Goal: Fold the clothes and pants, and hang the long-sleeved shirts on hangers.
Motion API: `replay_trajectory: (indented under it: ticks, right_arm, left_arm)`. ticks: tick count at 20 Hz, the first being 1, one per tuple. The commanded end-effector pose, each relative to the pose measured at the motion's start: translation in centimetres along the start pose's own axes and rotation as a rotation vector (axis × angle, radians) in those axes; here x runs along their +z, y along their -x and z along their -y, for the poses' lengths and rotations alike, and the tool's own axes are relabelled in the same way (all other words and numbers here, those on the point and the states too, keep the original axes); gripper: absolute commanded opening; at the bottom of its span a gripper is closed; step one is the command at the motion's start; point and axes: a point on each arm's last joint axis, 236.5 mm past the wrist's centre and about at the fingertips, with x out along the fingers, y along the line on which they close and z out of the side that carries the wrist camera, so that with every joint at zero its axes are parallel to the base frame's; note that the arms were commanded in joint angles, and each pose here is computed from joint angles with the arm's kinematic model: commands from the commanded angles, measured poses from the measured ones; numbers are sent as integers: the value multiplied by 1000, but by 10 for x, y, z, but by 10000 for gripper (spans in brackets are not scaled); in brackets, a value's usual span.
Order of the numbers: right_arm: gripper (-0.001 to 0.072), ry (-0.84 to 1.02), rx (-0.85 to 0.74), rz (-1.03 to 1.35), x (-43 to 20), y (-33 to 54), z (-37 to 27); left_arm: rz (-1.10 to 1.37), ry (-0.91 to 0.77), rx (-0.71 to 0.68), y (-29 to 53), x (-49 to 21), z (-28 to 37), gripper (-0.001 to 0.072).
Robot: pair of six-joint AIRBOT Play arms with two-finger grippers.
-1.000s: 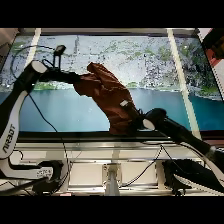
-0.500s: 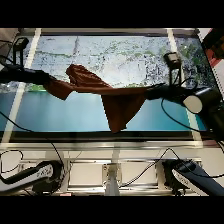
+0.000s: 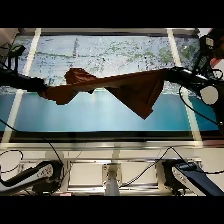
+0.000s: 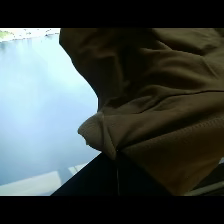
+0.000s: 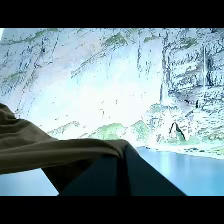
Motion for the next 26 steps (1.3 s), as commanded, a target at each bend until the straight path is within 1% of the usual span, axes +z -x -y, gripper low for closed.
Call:
replay_trajectory:
  ticks: [1,3,6,8,9,11,14,16,17,18,20,22,24,26]
  right_arm:
    - [15,32,2,34,21,26,-1]
    - [15,144,42,28,36,58,-15]
    - [15,359,184,19,49,122,-54]
    - [15,401,237,61,63,166,-71]
    - [15,411,255,96,71,191,-77]
    - [15,430,300,161,78,237,-91]
    - [15,456,471,237,69,309,-129]
    - [15,466,618,321,62,363,-158]
    - [15,476,668,364,59,387,-167]
    - [15,485,686,403,58,404,-171]
    - [15,474,684,470,63,426,-171]
    - [15,454,654,526,77,428,-167]
    - [15,433,586,535,94,409,-156]
    - [15,416,552,466,102,372,-150]
  left_arm:
    - [155,1,-45,30,25,25,20]
    - [357,-18,-41,73,53,43,20]
    - [765,-49,8,175,94,69,20]
    - [1040,-76,81,257,101,83,21]
    - [1186,-93,118,305,95,93,21]
    - [1385,-129,161,372,72,115,20]
    - [1582,-194,193,441,20,153,20]
    - [1697,-235,216,478,-19,176,20]
    - [1760,-257,234,496,-38,186,20]
    - [1817,-273,255,511,-54,193,20]
    - [1895,-288,300,531,-75,199,20]
    - [1885,-292,317,529,-74,197,20]
    - [1800,-285,304,508,-52,188,20]
    - [1657,-250,254,470,-21,173,20]
